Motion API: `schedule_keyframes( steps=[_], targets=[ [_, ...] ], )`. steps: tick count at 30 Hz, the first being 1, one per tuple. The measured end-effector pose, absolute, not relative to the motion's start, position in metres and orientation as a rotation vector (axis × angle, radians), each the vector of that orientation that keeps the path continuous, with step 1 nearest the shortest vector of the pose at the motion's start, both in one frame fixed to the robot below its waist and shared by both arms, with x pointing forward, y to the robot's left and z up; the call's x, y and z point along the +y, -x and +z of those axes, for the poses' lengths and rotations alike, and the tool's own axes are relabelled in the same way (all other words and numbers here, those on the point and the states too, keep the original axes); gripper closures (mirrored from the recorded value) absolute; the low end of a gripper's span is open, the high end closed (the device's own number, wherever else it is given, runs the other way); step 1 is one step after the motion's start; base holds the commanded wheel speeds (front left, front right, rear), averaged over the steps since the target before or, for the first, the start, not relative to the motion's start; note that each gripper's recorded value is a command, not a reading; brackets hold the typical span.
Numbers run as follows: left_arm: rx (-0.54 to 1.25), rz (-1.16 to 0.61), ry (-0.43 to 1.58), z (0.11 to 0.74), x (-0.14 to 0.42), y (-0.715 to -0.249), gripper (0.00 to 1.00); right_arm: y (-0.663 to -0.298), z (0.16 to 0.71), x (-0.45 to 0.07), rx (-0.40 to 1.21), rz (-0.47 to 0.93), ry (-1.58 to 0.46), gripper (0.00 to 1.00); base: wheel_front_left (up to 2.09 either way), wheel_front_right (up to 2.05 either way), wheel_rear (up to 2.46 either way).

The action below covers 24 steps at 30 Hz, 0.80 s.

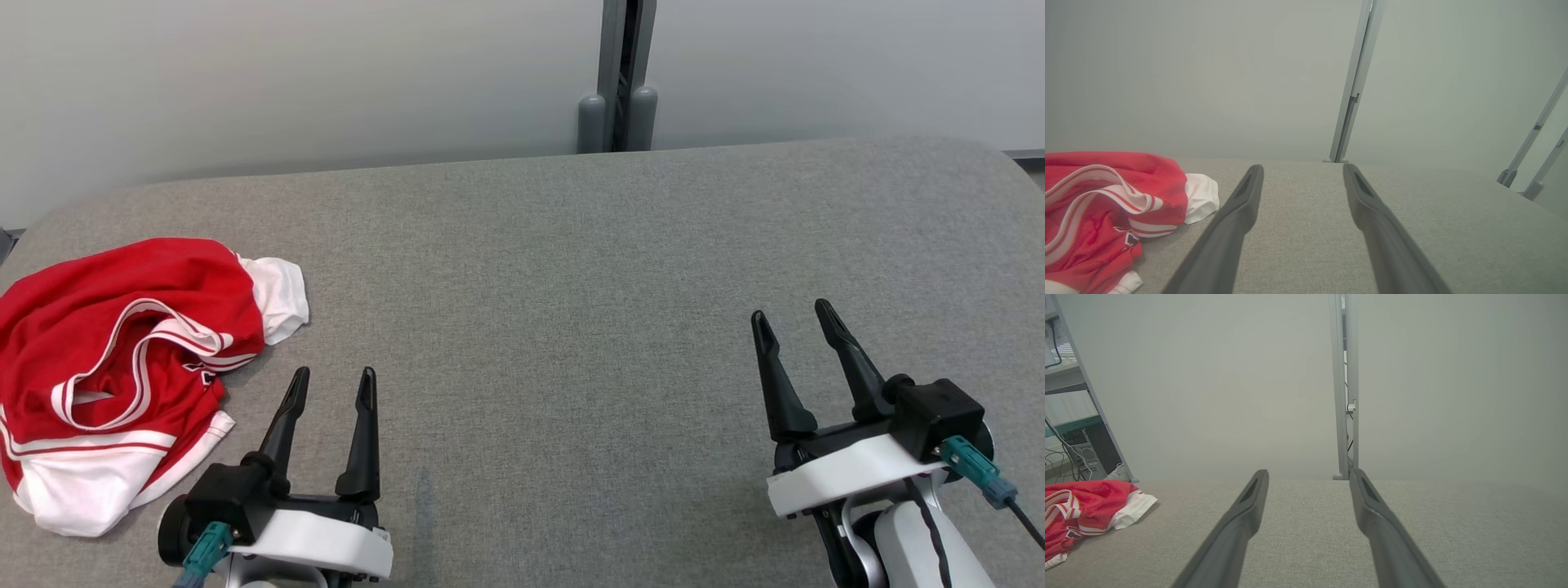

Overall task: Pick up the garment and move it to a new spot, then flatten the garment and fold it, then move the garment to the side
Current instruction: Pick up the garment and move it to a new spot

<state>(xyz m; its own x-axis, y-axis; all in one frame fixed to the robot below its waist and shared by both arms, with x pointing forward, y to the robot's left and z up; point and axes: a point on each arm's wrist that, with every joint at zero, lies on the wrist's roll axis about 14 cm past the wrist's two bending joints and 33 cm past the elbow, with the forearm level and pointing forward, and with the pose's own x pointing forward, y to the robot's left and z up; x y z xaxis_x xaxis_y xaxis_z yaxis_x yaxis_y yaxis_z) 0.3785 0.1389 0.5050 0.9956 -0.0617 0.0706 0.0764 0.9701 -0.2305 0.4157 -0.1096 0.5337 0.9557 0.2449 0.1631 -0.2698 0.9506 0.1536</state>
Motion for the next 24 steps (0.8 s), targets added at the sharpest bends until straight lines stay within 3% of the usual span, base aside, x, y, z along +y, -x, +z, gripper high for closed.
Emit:
schedule_keyframes(
  steps=[11,24],
  targets=[
    [-0.071,-0.007,0.234,0.506,0.159,-0.37,0.0,-0.422,0.532,-0.088,-0.136,0.322,-0.167,0.0,0.0,0.0,0.0],
    [-0.093,0.22,0.212,0.506,0.228,-0.321,0.0,-0.415,0.529,-0.006,-0.109,0.547,-0.179,0.0,0.0,0.0,0.0]
  ],
)
